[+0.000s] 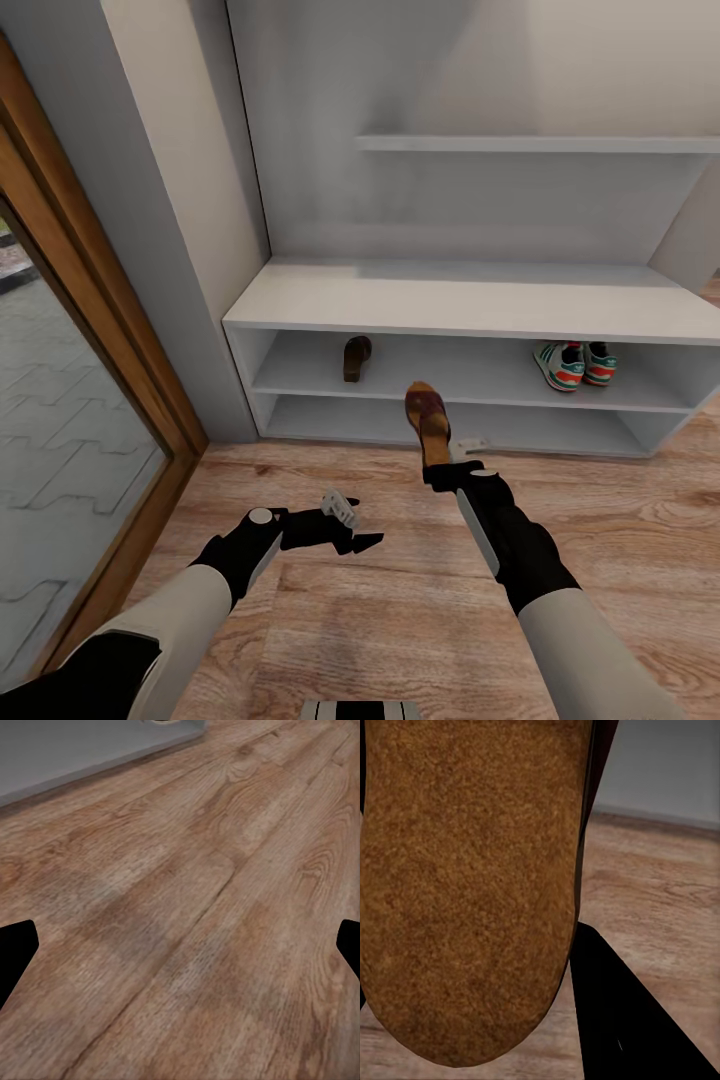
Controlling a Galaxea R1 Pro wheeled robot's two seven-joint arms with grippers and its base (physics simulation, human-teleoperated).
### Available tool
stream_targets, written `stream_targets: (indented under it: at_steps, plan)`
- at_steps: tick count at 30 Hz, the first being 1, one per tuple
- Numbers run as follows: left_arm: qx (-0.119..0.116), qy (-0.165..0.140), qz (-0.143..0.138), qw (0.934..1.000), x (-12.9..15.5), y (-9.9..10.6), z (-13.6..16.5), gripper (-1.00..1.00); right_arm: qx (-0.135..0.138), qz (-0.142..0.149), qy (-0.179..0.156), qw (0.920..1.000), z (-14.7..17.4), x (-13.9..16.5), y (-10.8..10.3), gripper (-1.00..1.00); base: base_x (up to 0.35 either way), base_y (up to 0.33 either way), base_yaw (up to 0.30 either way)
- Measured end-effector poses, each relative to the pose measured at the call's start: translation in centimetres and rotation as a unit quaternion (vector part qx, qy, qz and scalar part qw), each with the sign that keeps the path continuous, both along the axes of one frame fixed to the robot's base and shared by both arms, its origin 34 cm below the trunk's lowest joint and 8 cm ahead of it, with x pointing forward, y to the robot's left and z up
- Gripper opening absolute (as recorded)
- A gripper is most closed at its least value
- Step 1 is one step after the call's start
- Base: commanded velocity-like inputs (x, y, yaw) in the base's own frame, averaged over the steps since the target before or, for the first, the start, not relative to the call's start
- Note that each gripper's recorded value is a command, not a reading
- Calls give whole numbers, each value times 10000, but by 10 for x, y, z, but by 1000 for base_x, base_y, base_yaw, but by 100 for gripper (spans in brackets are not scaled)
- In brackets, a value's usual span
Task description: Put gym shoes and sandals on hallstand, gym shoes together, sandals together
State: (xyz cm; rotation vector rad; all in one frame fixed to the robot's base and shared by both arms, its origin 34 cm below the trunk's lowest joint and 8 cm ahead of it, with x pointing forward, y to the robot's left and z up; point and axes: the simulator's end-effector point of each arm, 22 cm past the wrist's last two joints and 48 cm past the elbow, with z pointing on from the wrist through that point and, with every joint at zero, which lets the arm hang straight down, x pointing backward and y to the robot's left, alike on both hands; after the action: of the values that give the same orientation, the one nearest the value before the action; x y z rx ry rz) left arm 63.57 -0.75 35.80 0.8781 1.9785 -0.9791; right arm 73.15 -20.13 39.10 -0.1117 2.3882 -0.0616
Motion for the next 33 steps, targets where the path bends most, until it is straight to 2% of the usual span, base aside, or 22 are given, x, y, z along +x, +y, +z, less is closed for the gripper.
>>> stream_targets:
  at_steps: [5,13,20,33]
  plan:
    - [-10,7,-21,10000,-1,-1,0,100,-10,0,84,10000,-6,-2,0,-100,0,0,0]
    - [-20,22,-171,9998,-7,-4,1,100,-76,-10,455,9989,-35,-17,-4,-100,0,0,0]
    - [70,7,-337,9994,-14,-7,-3,100,-88,-11,506,9987,-39,-19,-4,-100,0,0,0]
    - [87,4,-367,9993,-15,-8,-3,100,-89,-11,505,9987,-39,-19,-4,-100,52,54,0]
